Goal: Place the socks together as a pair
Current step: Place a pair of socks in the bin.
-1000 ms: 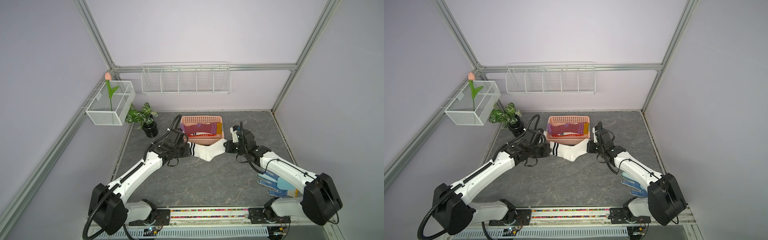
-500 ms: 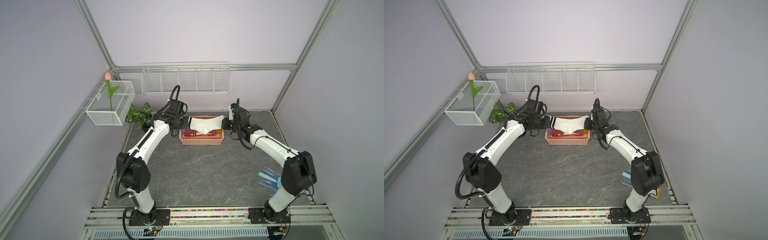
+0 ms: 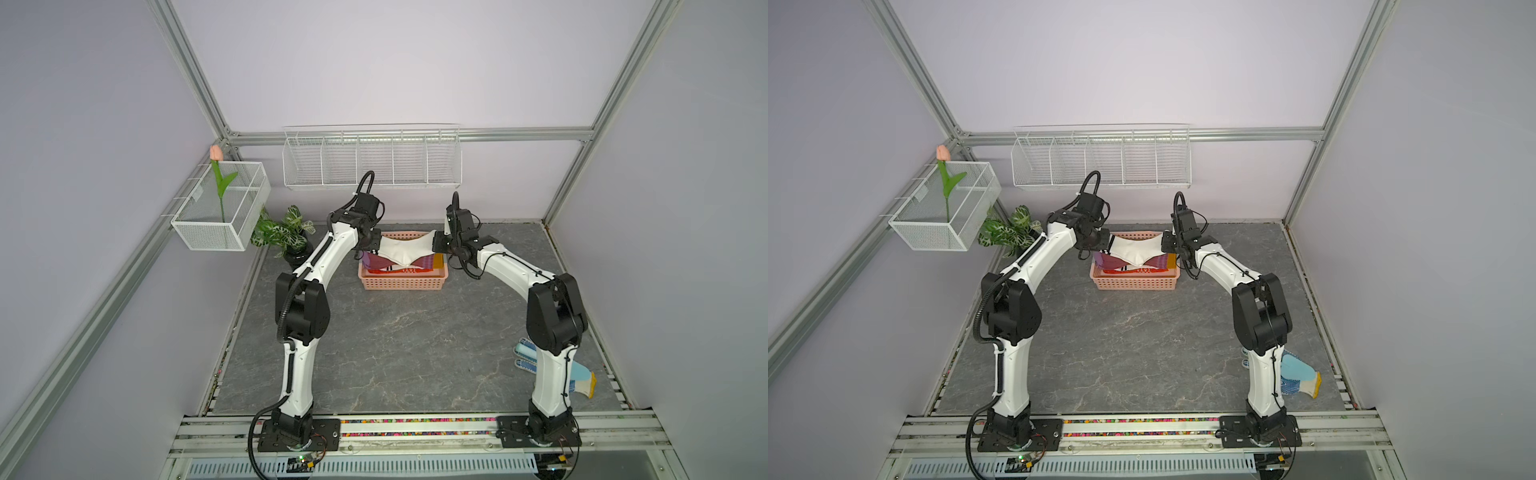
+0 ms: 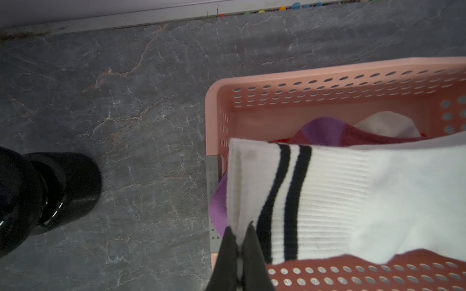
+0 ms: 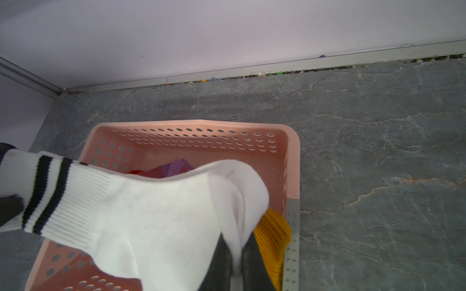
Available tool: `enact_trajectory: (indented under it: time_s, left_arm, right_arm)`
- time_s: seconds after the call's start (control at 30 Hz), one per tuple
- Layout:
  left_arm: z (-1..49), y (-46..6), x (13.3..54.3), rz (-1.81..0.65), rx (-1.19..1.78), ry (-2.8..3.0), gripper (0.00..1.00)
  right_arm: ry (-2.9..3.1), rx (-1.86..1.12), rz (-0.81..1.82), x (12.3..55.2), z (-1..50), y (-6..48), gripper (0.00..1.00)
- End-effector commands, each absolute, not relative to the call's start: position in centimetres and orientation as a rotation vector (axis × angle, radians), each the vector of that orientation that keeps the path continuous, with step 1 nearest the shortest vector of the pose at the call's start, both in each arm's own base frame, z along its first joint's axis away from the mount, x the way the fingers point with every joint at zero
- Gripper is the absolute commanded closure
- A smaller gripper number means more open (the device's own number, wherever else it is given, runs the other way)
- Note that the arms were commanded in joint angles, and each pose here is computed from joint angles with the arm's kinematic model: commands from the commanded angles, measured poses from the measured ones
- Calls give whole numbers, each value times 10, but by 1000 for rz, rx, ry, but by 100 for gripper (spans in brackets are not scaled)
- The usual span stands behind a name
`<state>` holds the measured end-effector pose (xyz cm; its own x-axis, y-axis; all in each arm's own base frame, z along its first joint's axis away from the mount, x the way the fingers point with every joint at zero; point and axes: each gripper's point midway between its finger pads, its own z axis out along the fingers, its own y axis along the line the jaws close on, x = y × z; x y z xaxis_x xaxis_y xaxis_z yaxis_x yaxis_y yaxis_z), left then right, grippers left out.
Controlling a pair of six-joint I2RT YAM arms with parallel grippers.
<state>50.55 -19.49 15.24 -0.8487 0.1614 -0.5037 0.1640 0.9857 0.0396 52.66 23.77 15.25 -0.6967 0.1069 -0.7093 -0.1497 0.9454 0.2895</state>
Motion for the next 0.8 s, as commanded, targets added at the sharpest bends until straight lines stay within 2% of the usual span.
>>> enact_trajectory:
  time_s: [0.0,0.23,0.3,0.33,0.4,0.47,0.53,0.6,0.77]
  left_arm:
    - [145,-182,507,87,243,2630,100]
    - [128,-186,513,83,231,2656,100]
    - [125,-189,514,64,228,2658,100]
    - [126,-190,514,56,223,2656,98]
    - [129,-192,516,38,216,2648,86]
    - [134,-197,517,6,223,2638,54]
    - [142,-201,517,-35,212,2630,31]
    - [152,-207,516,-92,221,2616,23]
    - [189,-214,509,-186,210,2560,22]
  right_arm:
    - [2335,-53,369,530,143,233,93]
    - [2373,-69,354,536,124,237,91]
    - [2380,-68,353,537,123,237,85]
    - [2380,-70,352,537,123,237,78]
    - [2376,-72,347,538,124,237,69]
    - [2368,-76,345,538,129,237,60]
    - [2356,-77,345,538,137,236,55]
    - [2338,-77,349,536,149,234,53]
    - [2254,-80,369,521,200,228,47]
